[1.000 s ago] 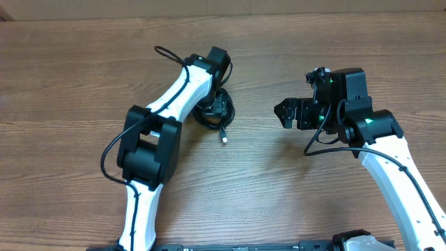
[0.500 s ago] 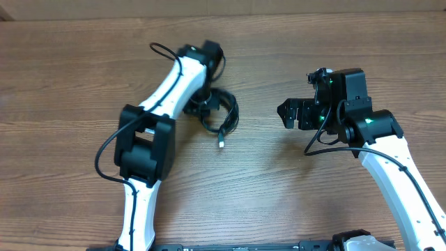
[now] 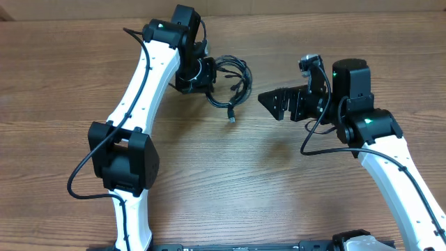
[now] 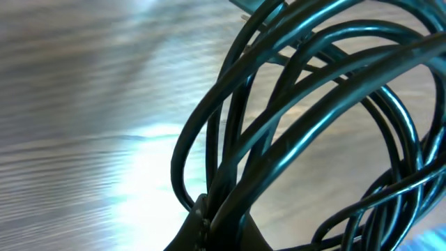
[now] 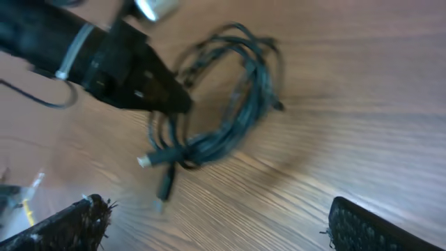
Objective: Untangle cables
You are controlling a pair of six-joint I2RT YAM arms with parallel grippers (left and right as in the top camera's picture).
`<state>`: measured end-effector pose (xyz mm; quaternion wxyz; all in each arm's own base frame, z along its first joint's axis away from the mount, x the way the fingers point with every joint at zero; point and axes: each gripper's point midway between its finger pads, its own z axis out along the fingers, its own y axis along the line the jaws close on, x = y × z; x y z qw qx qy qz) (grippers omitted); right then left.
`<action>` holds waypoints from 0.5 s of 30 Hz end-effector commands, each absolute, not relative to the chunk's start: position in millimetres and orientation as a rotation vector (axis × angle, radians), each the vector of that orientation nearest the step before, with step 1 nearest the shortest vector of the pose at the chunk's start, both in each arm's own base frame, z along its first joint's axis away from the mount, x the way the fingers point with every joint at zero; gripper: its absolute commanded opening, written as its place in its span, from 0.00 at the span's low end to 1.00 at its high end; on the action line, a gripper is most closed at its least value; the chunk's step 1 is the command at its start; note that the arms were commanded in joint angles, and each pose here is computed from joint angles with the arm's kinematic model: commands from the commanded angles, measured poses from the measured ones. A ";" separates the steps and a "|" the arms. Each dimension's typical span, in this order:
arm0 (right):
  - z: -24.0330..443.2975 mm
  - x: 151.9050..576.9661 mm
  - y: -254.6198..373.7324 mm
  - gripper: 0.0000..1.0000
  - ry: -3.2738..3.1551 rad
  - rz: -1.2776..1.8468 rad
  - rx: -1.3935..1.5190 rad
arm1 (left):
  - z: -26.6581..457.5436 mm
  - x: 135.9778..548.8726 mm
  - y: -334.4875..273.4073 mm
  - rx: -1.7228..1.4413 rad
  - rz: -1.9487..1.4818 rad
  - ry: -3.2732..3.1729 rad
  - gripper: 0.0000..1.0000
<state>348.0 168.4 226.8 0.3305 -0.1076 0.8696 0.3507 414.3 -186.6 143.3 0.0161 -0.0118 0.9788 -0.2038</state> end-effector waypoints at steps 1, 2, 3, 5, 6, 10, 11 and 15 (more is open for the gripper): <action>244.1 347.6 184.0 1.00 2.223 0.995 -0.327 | 183.7 405.9 -208.6 0.051 -0.847 2.956 0.04; 242.9 348.5 185.2 1.00 2.224 0.993 -0.329 | 187.1 405.2 -208.5 0.054 -0.847 2.949 0.04; 240.2 349.8 185.6 1.00 2.231 0.983 -0.326 | 191.4 404.2 -208.2 0.060 -0.848 2.939 0.04; 234.4 351.2 187.6 1.00 2.247 0.977 -0.325 | 198.7 402.6 -207.8 0.066 -0.851 2.923 0.04; 230.9 351.8 189.7 1.00 2.256 0.981 -0.328 | 202.7 401.6 -207.5 0.069 -0.852 2.914 0.04; 214.1 354.9 200.2 1.00 2.293 0.997 -0.345 | 218.7 397.8 -206.3 0.082 -0.857 2.877 0.04; 210.0 355.8 203.7 1.00 2.299 1.001 -0.353 | 222.2 396.9 -206.0 0.085 -0.858 2.869 0.04; 202.6 358.4 214.7 0.99 2.304 1.019 -0.371 | 235.2 392.4 -204.7 0.095 -0.862 2.841 0.04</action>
